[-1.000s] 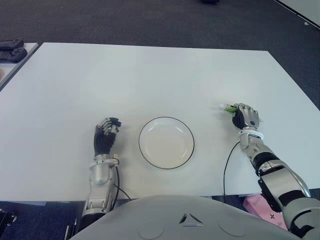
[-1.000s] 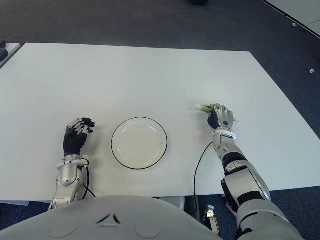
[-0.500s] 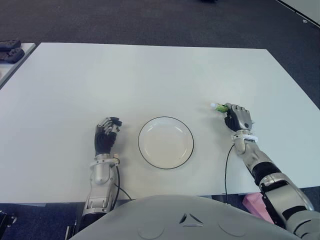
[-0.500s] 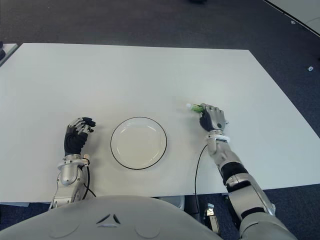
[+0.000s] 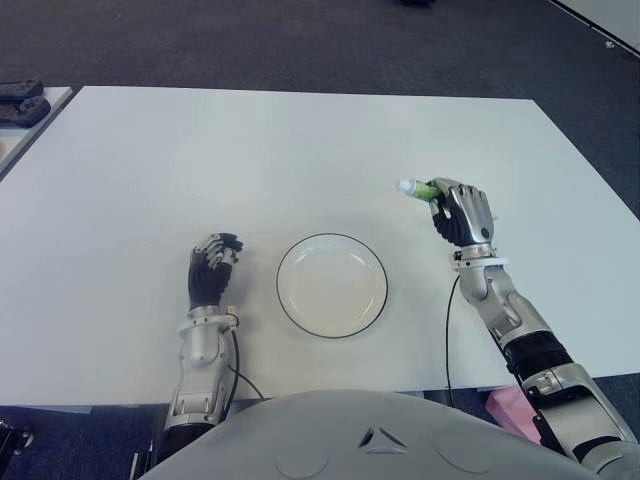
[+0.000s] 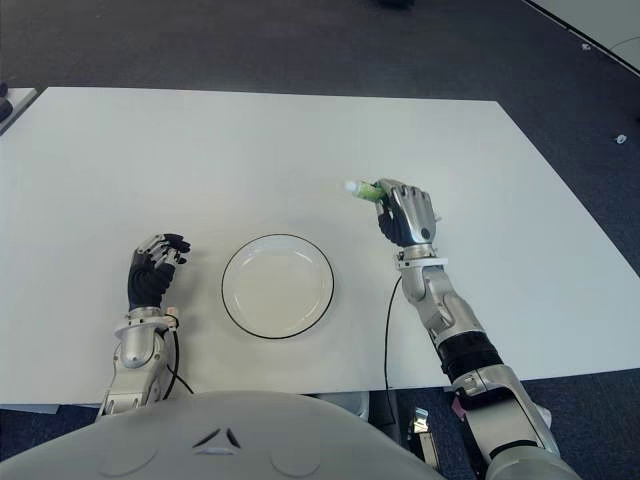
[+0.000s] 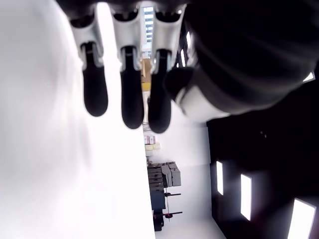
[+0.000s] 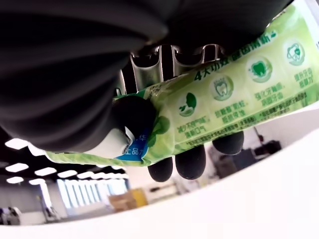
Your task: Put the toothpaste on the table into the plate.
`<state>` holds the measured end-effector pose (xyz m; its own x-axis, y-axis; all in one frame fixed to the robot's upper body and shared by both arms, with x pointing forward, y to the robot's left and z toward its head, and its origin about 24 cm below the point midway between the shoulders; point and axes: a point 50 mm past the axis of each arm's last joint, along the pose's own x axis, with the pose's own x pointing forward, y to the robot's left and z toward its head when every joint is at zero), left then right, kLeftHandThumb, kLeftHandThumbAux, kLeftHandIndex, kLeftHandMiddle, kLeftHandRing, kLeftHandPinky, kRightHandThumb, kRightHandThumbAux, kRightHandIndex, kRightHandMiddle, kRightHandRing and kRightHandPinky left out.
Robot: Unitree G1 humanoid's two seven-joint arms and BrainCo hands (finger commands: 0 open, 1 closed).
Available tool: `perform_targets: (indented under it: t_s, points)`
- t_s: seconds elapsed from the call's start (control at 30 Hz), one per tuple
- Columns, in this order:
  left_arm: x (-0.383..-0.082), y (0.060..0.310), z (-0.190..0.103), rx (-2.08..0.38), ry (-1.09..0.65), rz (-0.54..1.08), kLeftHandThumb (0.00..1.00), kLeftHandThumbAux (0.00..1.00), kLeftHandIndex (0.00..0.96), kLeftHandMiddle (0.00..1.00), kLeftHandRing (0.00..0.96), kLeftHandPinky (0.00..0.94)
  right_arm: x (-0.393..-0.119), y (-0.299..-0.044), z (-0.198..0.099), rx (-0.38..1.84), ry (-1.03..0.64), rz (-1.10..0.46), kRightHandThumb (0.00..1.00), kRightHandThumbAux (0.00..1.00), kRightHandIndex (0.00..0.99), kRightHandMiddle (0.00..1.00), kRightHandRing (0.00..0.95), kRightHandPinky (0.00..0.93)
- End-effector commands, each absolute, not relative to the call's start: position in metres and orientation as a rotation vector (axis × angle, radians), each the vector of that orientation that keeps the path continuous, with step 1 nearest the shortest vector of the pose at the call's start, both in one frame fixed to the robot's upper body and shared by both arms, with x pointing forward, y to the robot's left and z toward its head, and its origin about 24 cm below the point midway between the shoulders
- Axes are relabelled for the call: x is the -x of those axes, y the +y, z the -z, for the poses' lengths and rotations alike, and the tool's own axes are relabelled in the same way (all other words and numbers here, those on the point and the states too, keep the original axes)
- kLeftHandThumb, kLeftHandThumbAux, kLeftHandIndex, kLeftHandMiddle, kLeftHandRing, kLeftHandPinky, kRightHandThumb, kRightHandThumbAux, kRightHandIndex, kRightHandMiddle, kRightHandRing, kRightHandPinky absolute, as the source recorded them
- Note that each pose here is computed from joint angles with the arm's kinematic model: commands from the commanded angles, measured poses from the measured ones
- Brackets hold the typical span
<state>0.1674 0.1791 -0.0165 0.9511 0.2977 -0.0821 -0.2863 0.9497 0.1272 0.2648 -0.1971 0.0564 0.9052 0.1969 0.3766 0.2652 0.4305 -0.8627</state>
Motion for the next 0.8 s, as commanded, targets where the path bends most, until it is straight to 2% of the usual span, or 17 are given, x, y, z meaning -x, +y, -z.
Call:
perform_targets:
  t_s: [0.03,0.33,0.8]
  points:
    - [-0.17,0.179,0.015,-0.12,0.1,-0.302,0.714,0.723,0.428,0.483,0.472,0.484,-0.263,-0.177,-0.068,1.042,-0.535,-0.039,0.848,0.682,0.39,0.541,0.867,0.873]
    - [-0.171,0.177,0.015,-0.106,0.089,-0.288,0.715,0.722,0.429,0.481,0.463,0.47,-0.252,-0.141,-0.079,0.896,-0.609,-0.222,0.85,0.681,0.39,0.542,0.874,0.882]
    - [-0.17,0.177,0.015,-0.111,0.081,-0.291,0.716,0.723,0.429,0.476,0.459,0.466,-0.236,-0.107,-0.069,0.924,-0.669,-0.544,0.851,0.68,0.393,0.546,0.873,0.884]
